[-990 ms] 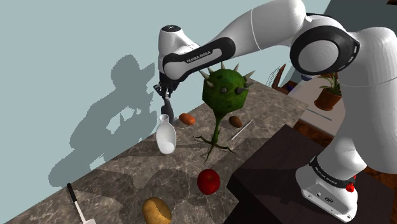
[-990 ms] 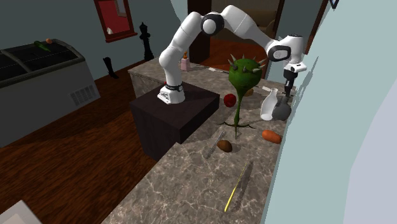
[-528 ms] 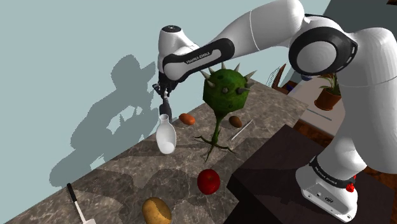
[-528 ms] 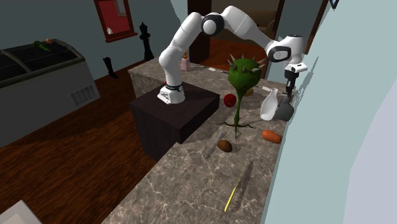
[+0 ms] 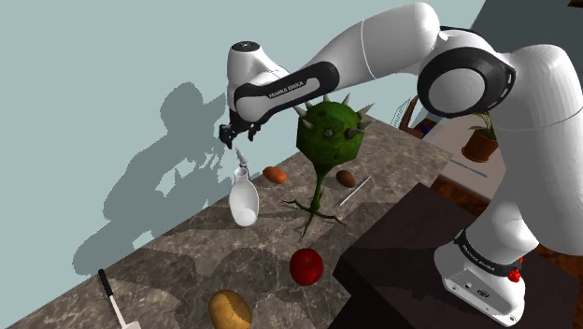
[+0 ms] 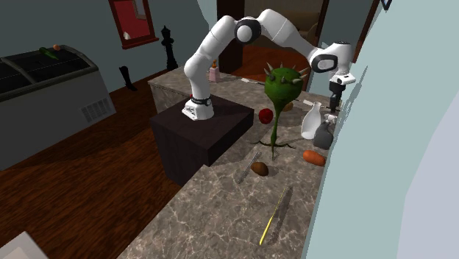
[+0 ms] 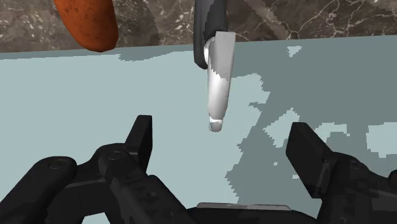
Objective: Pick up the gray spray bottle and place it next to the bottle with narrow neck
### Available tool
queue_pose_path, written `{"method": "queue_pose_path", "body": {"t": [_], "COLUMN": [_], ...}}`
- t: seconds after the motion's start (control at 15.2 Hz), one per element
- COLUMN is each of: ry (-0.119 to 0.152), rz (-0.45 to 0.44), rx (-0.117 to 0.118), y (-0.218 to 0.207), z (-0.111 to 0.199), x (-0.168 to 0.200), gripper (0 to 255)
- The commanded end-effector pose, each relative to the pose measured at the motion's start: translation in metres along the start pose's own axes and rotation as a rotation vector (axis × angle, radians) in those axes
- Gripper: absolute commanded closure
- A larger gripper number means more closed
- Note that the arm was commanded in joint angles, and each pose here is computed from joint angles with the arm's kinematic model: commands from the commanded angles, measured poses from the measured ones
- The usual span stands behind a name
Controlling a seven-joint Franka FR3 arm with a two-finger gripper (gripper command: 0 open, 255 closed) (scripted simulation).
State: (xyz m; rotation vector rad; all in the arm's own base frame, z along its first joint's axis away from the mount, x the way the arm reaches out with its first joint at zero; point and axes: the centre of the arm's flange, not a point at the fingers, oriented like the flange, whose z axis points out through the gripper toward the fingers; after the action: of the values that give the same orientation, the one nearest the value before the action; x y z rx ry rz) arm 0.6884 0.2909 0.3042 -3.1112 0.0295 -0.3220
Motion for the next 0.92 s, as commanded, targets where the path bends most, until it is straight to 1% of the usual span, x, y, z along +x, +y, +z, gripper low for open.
{"method": "queue_pose_path", "body": {"t": [0.0, 0.07, 0.13, 0.4, 0.86], "ry": [-0.061, -0.061, -0.061, -0.061, -0.061], "rz": [-0.007, -0.007, -0.007, -0.007, -0.007], "rx": [-0.028, -0.028, -0.024, -0.024, -0.024], "y": [-0.003, -0.002, 0.017, 0.015, 0.015], "z": [0.041, 0.036, 0.054, 0.004, 0.004], "x": [-0.017, -0.019, -0.020, -0.017, -0.017], "gripper": [0, 0, 0, 0, 0]}}
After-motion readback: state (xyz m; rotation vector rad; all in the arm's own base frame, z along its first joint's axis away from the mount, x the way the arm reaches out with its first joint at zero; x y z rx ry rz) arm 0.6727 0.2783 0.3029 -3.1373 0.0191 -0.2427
